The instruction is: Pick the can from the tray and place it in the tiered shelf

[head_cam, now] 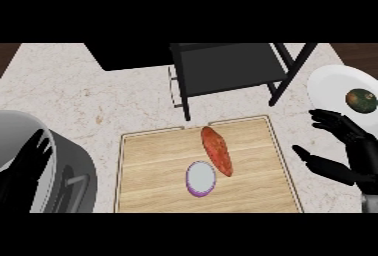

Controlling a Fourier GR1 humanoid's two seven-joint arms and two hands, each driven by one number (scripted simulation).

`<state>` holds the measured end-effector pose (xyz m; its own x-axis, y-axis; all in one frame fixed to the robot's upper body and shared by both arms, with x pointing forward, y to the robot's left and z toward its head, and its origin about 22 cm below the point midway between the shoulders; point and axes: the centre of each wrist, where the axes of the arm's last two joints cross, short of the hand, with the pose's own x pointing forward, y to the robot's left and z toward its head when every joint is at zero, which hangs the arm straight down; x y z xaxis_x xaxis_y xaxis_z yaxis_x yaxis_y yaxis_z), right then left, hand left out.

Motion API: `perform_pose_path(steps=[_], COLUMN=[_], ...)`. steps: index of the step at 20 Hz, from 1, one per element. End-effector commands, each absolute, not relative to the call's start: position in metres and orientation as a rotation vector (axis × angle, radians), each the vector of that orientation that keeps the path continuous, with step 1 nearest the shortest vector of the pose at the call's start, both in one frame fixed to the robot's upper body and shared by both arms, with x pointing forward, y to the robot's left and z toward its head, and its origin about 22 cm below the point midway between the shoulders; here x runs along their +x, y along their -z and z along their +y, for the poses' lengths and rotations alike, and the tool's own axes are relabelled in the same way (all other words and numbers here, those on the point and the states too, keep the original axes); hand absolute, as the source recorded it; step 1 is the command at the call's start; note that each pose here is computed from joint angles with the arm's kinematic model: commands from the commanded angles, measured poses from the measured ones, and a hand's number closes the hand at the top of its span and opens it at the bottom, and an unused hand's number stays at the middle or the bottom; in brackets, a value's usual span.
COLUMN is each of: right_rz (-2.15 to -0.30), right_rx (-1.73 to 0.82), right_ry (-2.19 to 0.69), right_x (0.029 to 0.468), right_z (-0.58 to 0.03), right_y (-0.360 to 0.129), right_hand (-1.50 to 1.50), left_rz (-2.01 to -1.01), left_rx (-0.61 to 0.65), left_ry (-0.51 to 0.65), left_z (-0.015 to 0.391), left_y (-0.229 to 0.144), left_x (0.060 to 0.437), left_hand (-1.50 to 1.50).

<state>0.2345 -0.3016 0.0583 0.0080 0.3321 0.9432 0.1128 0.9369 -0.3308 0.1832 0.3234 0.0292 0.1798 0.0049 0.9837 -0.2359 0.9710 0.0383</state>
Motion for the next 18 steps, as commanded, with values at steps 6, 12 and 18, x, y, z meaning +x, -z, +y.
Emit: perform_pose_path(steps=[6, 12, 18], right_rz=[-1.544, -1.42, -1.328], right_rx=[-0.183, -0.238, -0.377], right_ry=[-0.426, -0.584, -0.555], right_x=[0.178, 0.155, 0.146], right_z=[-0.275, -0.258, -0.233], right_y=[-0.093, -0.137, -0.171], right_hand=[-1.5, -1.5, -1.5], left_rz=[-1.135, -1.111, -1.119], left_rx=[0.155, 0.121, 0.123], left_ry=[-0.12, -0.096, -0.071], left_z=[0.312, 0.313, 0.312], left_y=[0.003, 0.001, -0.007], left_x=[0.201, 0.201, 0.208], left_hand=[0.0, 0.0, 0.0])
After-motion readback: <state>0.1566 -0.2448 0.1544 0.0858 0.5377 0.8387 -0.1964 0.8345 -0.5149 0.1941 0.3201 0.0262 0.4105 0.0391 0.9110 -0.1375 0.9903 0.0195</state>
